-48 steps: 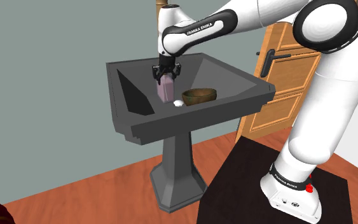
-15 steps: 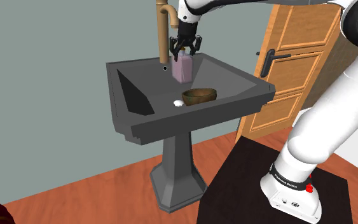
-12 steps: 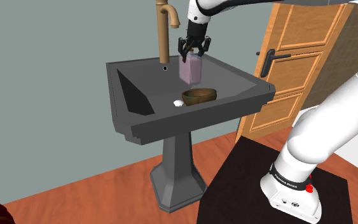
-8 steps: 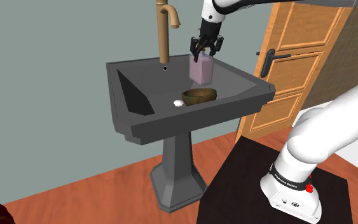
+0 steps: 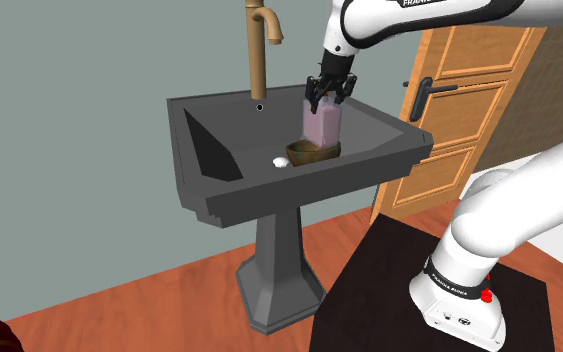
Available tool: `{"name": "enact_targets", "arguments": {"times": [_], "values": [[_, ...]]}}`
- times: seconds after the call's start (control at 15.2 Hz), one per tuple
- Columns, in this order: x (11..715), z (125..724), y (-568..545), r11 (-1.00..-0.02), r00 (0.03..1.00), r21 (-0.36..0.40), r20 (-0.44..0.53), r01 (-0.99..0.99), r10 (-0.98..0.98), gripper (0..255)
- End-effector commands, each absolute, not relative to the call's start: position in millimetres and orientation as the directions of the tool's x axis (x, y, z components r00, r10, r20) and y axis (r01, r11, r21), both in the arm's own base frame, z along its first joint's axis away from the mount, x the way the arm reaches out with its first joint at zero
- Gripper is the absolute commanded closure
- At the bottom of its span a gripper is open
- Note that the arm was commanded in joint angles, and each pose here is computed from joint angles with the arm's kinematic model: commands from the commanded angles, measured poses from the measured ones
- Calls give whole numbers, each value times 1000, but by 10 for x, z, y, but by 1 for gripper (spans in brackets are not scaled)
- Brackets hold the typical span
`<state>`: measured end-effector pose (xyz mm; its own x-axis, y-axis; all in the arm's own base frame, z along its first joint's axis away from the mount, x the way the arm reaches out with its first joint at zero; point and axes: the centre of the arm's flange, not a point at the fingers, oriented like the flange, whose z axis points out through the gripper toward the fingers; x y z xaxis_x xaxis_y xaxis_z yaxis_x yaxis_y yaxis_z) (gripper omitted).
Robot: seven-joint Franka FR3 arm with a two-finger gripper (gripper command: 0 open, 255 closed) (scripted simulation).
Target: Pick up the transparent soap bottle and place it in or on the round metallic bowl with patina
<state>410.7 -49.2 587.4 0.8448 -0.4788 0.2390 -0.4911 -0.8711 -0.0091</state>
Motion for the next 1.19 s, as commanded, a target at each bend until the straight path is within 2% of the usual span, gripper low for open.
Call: {"name": "enact_targets", "arguments": {"times": [0.0,0.2,0.73,0.79,1.12], "values": [[4116,5773,-484,-871,845,-9,240,-491,-479,255],[4116,5594,-484,-871,845,-9,240,-491,-479,255],[4116,5594,-484,-871,845,-9,240,-491,-479,255],[4111,5597,-493,-871,845,-9,240,-491,-479,0],[4116,5594,-484,-871,845,-9,240,-491,-479,0]]}}
